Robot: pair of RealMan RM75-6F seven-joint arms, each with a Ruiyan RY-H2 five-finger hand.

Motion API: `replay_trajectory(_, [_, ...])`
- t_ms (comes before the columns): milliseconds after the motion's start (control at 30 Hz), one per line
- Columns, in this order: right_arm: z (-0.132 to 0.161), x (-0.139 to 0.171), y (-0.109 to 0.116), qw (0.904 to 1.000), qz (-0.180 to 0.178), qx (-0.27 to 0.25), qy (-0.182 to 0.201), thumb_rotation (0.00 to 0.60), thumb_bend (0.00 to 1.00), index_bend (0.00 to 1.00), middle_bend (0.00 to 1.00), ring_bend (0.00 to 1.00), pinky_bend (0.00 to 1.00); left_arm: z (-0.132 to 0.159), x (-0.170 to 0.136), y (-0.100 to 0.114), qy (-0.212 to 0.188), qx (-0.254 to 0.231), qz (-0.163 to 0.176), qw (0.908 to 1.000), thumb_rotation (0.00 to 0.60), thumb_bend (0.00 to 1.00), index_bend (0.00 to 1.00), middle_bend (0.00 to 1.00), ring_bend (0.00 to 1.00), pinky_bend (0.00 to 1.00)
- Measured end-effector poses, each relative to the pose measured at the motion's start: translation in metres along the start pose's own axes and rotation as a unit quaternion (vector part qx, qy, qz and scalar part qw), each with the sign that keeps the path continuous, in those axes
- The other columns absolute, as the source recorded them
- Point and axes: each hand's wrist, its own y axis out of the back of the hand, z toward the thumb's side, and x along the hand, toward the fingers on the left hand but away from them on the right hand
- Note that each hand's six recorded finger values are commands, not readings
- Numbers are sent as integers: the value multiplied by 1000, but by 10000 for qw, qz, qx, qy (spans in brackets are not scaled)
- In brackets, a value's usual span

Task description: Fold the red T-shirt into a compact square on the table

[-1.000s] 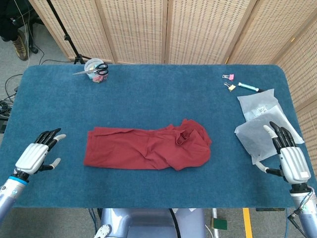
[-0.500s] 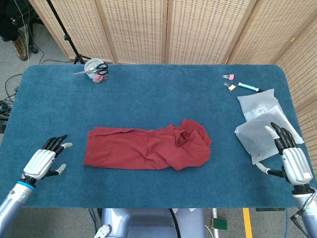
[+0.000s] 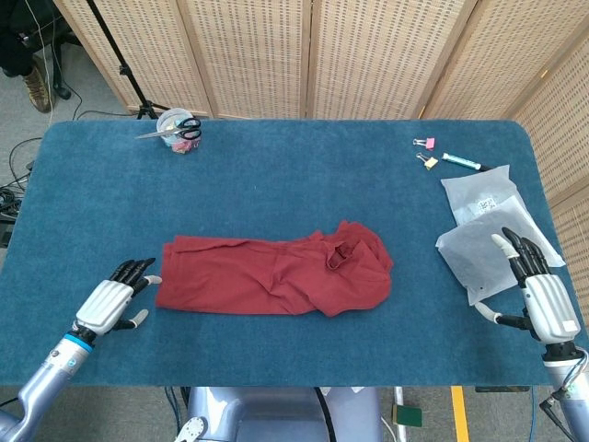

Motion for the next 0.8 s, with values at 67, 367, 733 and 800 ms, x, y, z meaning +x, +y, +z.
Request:
replay_trajectory(67, [0, 0, 0, 10000, 1, -8, -1, 600, 0, 0, 0, 0, 0, 1, 1, -4, -32, 21, -6, 10000, 600, 372, 291, 0, 0, 0])
replay_trajectory(367, [-1, 0, 1, 10000, -2, -83, -11, 600, 0, 0, 0, 0, 0, 9, 8, -17, -196, 38, -43, 9998, 600, 378, 328, 0, 0, 0])
replay_trajectory(733, [-3, -1, 2, 9998, -1, -184, -29, 600, 0, 0, 0, 0, 0, 16, 18, -29, -275, 124, -116, 9995, 600, 401, 396, 0, 0, 0])
replay_trajectory(800, [-3, -1, 3, 9998, -8, -201, -35, 600, 0, 0, 0, 0, 0, 17, 19, -28, -280, 110, -104, 9995, 600, 405, 403, 0, 0, 0])
